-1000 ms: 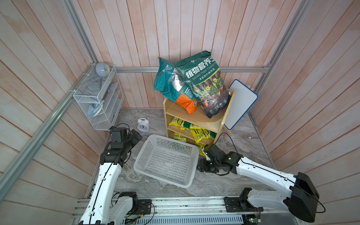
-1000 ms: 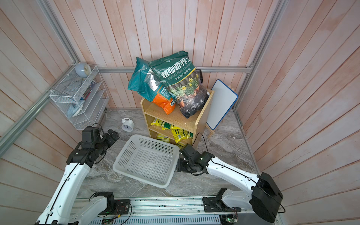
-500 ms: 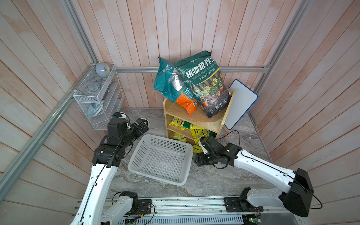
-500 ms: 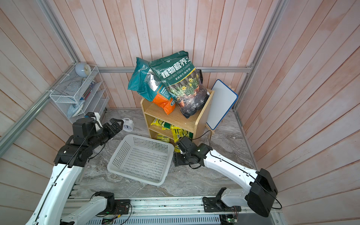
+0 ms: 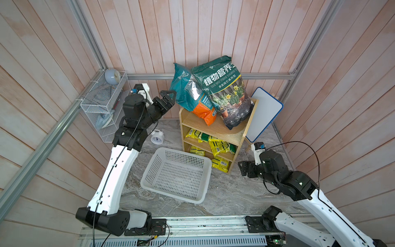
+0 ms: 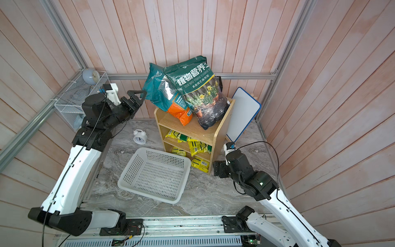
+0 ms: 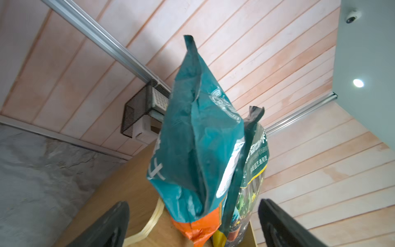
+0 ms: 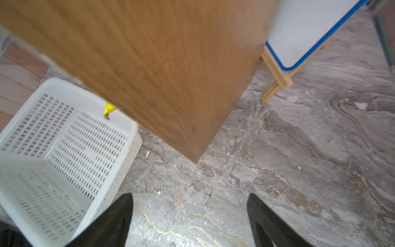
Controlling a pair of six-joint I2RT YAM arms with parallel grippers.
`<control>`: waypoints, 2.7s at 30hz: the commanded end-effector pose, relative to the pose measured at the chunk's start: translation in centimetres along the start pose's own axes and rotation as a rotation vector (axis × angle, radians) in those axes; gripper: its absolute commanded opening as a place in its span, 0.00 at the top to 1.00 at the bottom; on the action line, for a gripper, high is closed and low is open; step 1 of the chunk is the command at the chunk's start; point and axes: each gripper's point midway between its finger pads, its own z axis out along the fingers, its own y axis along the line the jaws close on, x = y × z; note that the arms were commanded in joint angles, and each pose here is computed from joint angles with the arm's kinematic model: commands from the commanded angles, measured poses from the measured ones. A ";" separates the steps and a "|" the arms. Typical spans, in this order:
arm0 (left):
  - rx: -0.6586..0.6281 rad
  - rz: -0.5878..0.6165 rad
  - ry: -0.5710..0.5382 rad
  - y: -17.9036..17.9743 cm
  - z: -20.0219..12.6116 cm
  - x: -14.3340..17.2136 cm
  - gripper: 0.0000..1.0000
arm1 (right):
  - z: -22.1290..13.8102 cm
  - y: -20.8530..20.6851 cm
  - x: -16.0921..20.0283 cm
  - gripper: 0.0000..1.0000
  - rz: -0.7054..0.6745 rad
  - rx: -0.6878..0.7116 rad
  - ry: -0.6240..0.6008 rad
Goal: Take down the fertilizer bag from the shelf
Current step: Pick up the fertilizer bag from the shelf.
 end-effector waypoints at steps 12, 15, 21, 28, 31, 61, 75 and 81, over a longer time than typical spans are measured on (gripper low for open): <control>-0.085 0.081 -0.068 -0.3 7.8 -0.7 0.38 | 1.9 -1.6 -0.2 0.12 -0.002 0.030 -0.003; -0.115 0.116 -0.083 -0.2 8.2 -0.6 0.38 | 2.0 -1.9 -0.2 0.12 -0.003 0.033 -0.010; -0.283 0.176 -0.126 2.4 6.2 -1.4 0.16 | 2.4 -1.6 0.0 0.12 -0.009 0.020 0.013; -0.350 0.194 -0.259 3.9 4.4 -2.9 0.12 | 3.0 -1.4 -0.3 0.12 -0.025 0.015 0.019; -0.267 0.218 -0.242 2.0 7.0 -3.6 0.13 | 2.9 -1.3 -0.4 0.12 -0.035 0.016 0.026; -0.155 0.329 -0.464 -7.8 -1.8 -13.0 1.00 | 3.1 -1.2 -0.8 0.14 -0.033 -0.004 -0.022; -0.085 0.326 -0.686 -10.7 -7.2 -18.3 1.00 | 4.0 -1.0 -0.6 0.15 -0.050 0.001 0.021; 0.037 0.309 -0.774 -15.0 -13.2 -19.4 1.00 | 4.6 -0.7 -0.3 0.15 -0.046 -0.016 0.029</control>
